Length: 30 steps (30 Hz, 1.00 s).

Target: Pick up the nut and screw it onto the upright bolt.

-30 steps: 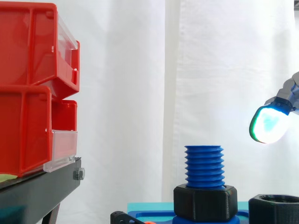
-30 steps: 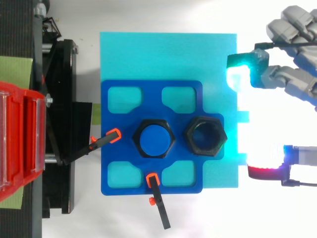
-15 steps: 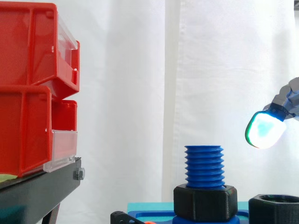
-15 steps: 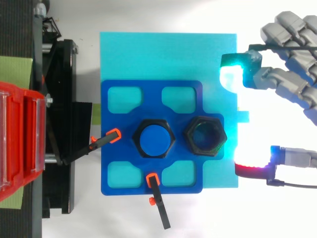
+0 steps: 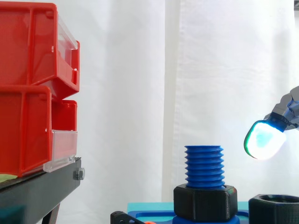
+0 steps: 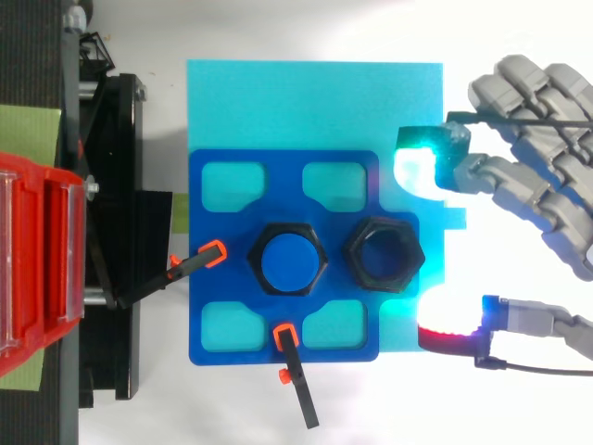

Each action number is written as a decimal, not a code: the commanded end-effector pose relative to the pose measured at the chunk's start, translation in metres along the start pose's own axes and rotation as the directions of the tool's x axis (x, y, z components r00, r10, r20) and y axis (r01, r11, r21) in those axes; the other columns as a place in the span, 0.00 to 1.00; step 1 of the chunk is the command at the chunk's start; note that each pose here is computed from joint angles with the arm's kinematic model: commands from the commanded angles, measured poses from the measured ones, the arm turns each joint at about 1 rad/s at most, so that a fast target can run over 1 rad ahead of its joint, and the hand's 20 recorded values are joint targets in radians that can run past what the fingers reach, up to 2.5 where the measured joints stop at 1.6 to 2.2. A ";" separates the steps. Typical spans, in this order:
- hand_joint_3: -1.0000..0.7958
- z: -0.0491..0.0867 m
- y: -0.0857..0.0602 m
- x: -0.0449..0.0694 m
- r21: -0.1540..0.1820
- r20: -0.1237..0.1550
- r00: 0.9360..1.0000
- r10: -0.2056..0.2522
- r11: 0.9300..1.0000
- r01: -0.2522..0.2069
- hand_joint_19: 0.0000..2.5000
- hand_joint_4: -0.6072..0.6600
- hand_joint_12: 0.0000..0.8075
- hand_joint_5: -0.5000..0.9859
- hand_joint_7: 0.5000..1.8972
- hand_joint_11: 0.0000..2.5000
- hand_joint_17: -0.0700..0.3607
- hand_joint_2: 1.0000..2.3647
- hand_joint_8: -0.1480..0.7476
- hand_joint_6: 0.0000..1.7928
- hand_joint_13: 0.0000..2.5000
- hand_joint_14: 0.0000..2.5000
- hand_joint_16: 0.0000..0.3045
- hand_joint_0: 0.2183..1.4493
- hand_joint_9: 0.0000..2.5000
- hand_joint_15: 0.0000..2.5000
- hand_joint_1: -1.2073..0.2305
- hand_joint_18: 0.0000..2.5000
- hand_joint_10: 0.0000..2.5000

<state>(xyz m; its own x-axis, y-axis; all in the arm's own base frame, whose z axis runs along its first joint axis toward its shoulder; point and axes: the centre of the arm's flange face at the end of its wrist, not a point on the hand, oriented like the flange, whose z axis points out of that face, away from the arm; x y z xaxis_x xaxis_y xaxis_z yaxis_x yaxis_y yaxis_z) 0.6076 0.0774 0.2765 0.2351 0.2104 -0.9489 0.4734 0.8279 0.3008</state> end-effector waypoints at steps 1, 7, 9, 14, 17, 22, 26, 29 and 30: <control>0.28 -0.002 0.003 0.001 -0.001 0.002 1.000 0.003 1.000 -0.003 0.00 0.66 0.55 0.15 0.09 0.00 0.51 0.00 0.53 0.28 0.07 0.00 0.22 0.16 0.08 0.00 0.36 0.07 0.00; 0.28 -0.002 0.006 0.011 -0.006 0.007 1.000 0.020 1.000 -0.020 0.00 0.66 0.55 0.16 0.09 0.00 0.51 0.00 0.53 0.28 0.08 0.00 0.22 0.17 0.09 0.00 0.36 0.08 0.00; 0.28 -0.001 0.008 0.010 -0.006 0.016 0.999 0.033 0.999 -0.033 0.00 0.66 0.55 0.16 0.09 0.00 0.51 0.00 0.53 0.28 0.08 0.00 0.22 0.17 0.09 0.00 0.36 0.08 0.00; 0.28 -0.002 0.007 0.010 -0.006 0.015 0.999 0.033 0.999 -0.033 0.00 0.66 0.55 0.16 0.09 0.00 0.51 0.00 0.53 0.28 0.08 0.00 0.22 0.17 0.09 0.00 0.36 0.08 0.00; 0.28 -0.002 0.007 0.011 -0.004 0.013 0.999 0.031 1.000 -0.031 0.00 0.66 0.55 0.16 0.09 0.00 0.51 0.00 0.53 0.28 0.08 0.00 0.22 0.17 0.09 0.00 0.36 0.08 0.00; 0.28 0.000 0.006 0.010 -0.001 0.015 0.999 0.032 0.999 -0.032 0.00 0.66 0.55 0.16 0.09 0.00 0.51 0.00 0.53 0.28 0.08 0.00 0.22 0.17 0.09 0.00 0.36 0.09 0.00; 0.28 0.000 0.005 0.010 0.002 0.016 0.999 0.038 0.999 -0.038 0.00 0.66 0.54 0.16 0.10 0.00 0.50 0.00 0.52 0.28 0.08 0.00 0.21 0.17 0.09 0.00 0.36 0.09 0.00; 0.28 0.000 0.005 0.010 0.003 0.015 0.999 0.036 0.999 -0.036 0.00 0.66 0.54 0.16 0.09 0.00 0.50 0.00 0.53 0.28 0.08 0.00 0.21 0.17 0.09 0.00 0.36 0.09 0.00; 0.28 0.000 0.004 0.011 0.002 0.014 0.999 0.034 0.999 -0.034 0.00 0.66 0.54 0.16 0.10 0.00 0.50 0.00 0.53 0.28 0.08 0.00 0.21 0.17 0.09 0.00 0.36 0.09 0.00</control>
<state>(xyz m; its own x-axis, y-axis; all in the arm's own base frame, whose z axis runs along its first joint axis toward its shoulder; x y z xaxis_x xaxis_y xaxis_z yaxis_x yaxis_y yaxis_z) 0.6123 0.0838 0.2681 0.2644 0.2320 -0.9361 0.4661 0.8190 0.3346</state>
